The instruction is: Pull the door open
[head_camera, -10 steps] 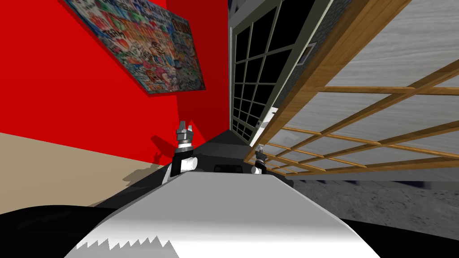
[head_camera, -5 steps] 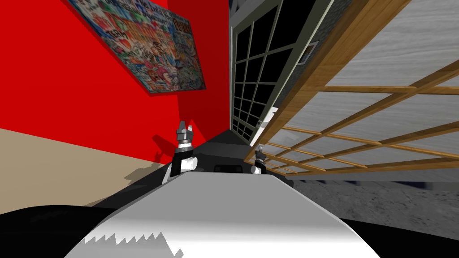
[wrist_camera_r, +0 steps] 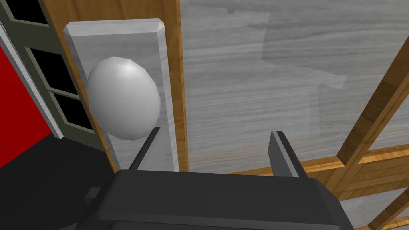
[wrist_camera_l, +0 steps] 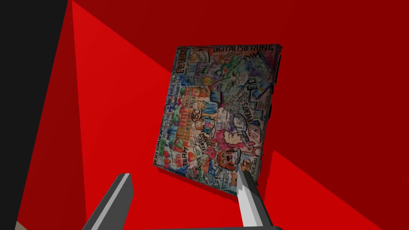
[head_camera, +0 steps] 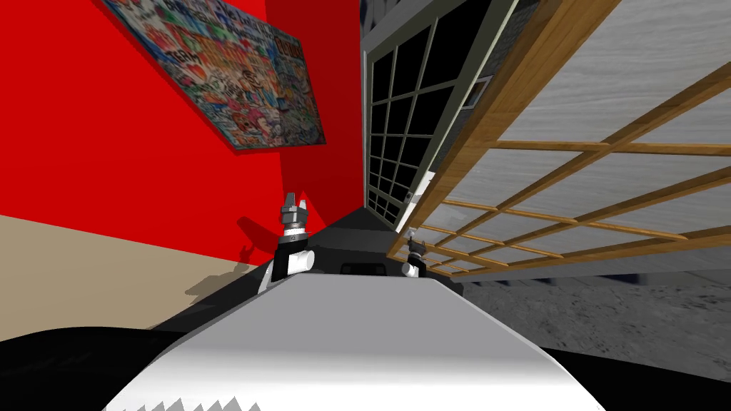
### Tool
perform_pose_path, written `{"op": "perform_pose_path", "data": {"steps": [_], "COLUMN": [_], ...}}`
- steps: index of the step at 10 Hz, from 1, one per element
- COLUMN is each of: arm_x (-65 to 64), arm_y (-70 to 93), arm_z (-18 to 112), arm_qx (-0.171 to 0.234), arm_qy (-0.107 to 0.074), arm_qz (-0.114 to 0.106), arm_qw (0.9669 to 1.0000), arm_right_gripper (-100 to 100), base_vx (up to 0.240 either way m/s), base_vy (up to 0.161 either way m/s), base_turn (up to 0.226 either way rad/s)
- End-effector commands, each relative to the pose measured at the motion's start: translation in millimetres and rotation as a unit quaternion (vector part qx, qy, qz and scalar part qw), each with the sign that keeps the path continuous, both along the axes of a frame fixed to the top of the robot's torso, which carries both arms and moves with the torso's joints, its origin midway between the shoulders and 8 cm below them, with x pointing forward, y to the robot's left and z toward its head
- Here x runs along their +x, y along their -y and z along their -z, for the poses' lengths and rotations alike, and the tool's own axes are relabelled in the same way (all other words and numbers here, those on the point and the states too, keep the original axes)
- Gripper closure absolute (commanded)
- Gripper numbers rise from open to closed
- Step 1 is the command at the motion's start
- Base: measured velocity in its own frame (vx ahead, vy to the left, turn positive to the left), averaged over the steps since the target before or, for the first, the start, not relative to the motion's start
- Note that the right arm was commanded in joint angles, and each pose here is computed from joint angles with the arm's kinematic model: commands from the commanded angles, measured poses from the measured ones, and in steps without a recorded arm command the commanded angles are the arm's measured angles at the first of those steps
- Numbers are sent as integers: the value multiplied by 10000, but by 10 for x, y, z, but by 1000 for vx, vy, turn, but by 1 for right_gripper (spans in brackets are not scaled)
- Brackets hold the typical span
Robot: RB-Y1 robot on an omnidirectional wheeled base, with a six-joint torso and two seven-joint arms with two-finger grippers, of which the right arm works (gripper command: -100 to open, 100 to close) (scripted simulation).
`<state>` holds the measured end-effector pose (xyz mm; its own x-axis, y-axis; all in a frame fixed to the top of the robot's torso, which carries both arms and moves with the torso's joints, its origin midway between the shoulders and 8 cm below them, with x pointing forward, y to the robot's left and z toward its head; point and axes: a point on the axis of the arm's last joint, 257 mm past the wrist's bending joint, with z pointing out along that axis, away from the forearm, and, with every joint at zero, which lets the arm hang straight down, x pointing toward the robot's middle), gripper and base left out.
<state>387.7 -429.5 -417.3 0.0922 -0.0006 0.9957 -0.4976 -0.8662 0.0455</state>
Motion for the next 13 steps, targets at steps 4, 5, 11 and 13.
{"op": "perform_pose_path", "data": {"steps": [4, 5, 11, 13], "arm_x": [319, 319, 314, 314], "arm_y": [-95, -95, 63, 63], "arm_z": [-134, -134, -62, -62], "arm_qx": [87, 87, 123, 123], "arm_qy": [97, 97, -100, -100], "arm_qz": [-153, -153, -79, -79], "arm_qw": [9998, 9998, 9998, 9998], "arm_right_gripper": [-100, -100, 100, 100], "base_vx": [-1, 0, -4, -7], "base_vy": [25, 8, 3, 19], "base_turn": [-29, 3, -14, -2]}}
